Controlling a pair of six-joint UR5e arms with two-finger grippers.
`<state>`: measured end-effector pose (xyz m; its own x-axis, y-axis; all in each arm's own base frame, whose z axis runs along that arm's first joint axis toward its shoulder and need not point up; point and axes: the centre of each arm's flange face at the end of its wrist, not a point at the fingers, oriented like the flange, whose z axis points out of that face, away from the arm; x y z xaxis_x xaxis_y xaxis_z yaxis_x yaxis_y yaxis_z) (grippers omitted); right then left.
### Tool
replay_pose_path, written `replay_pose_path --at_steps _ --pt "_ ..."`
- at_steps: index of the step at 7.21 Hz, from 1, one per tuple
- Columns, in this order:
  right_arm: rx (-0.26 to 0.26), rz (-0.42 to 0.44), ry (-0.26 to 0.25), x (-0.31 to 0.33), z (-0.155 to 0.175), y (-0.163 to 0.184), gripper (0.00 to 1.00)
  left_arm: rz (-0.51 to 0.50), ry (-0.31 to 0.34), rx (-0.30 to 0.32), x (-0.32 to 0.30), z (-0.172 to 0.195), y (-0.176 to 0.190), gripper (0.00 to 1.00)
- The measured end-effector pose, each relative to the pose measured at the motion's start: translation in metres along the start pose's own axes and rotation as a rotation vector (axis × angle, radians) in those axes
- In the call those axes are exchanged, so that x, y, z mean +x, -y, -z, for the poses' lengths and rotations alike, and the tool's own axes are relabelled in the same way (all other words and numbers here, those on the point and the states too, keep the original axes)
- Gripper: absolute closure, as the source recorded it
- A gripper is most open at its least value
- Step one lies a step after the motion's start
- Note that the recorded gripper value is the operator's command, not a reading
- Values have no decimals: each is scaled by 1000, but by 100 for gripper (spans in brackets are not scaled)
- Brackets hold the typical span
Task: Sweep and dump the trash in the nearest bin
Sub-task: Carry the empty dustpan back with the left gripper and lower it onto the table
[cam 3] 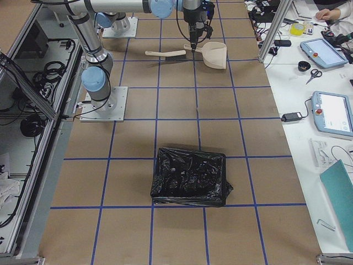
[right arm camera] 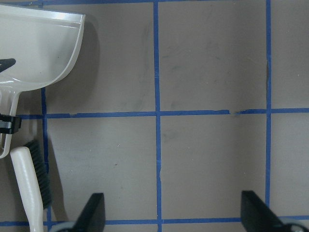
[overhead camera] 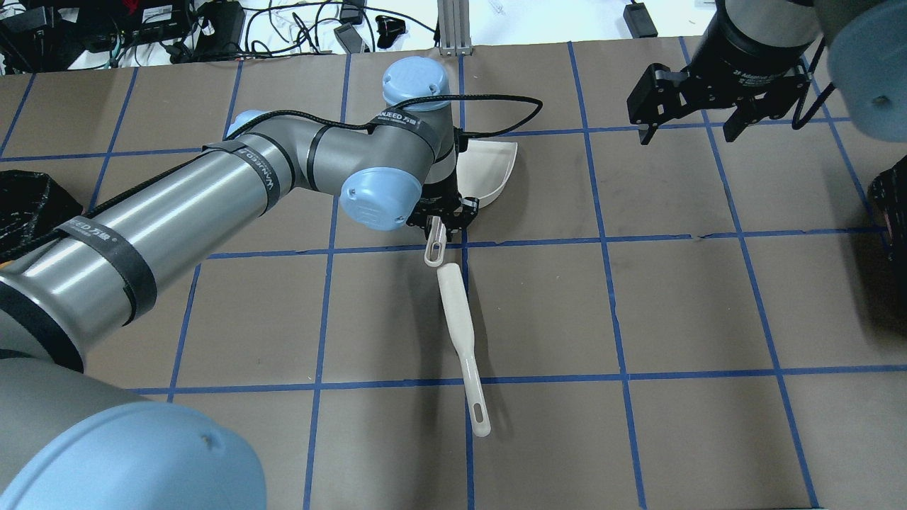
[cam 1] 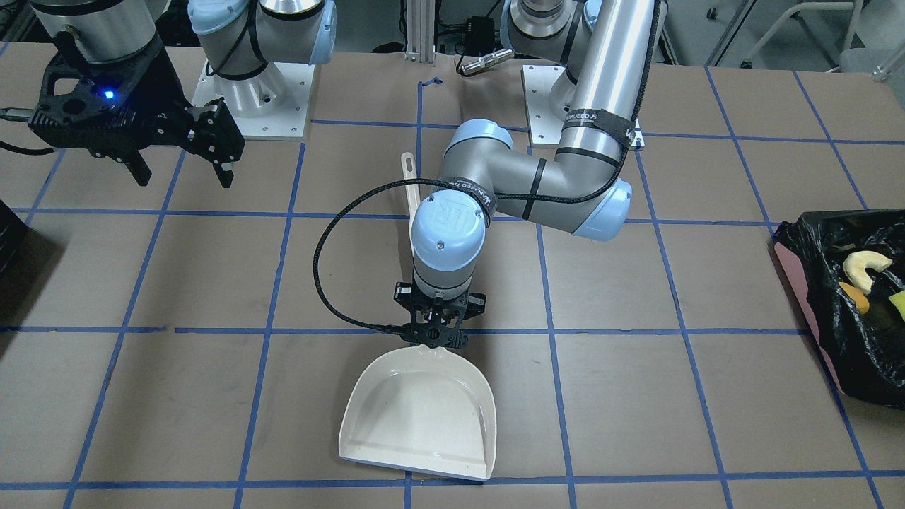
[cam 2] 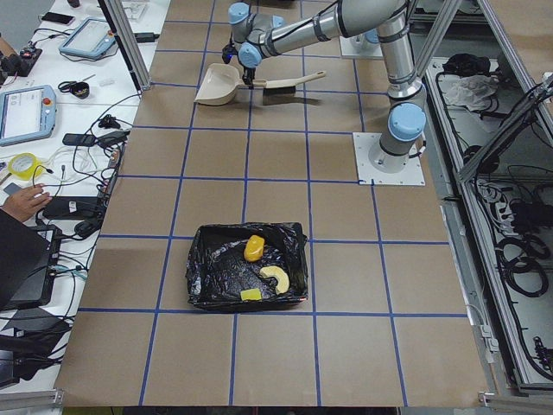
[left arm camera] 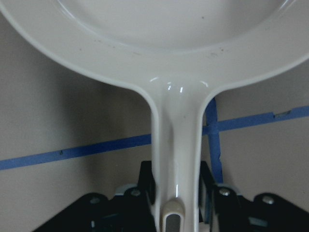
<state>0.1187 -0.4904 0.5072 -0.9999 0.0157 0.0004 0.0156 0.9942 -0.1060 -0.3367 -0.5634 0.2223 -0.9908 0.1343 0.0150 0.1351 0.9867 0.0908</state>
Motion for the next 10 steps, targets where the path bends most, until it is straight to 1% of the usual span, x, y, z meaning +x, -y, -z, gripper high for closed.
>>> replay_pose_path --at_steps 1,2,3,5,7,8,10 --pt "0 0 -1 0 0 0 0 2 1 0 1 0 0 52" --pt "2 0 -2 0 1 0 0 -2 1 1 2 1 -1 18" --pt "4 1 -3 0 2 0 0 -4 0 7 2 4 -2 1" --pt "8 -2 1 -1 4 1 0 3 -10 41 3 27 -4 0" --pt "5 -6 6 -2 3 0 0 10 -20 73 -1 64 -14 0" --pt "-2 -5 8 -3 -1 0 0 13 -18 63 -4 93 -31 0" --pt "-22 3 10 -5 -11 2 0 22 -7 26 -14 163 -82 0"
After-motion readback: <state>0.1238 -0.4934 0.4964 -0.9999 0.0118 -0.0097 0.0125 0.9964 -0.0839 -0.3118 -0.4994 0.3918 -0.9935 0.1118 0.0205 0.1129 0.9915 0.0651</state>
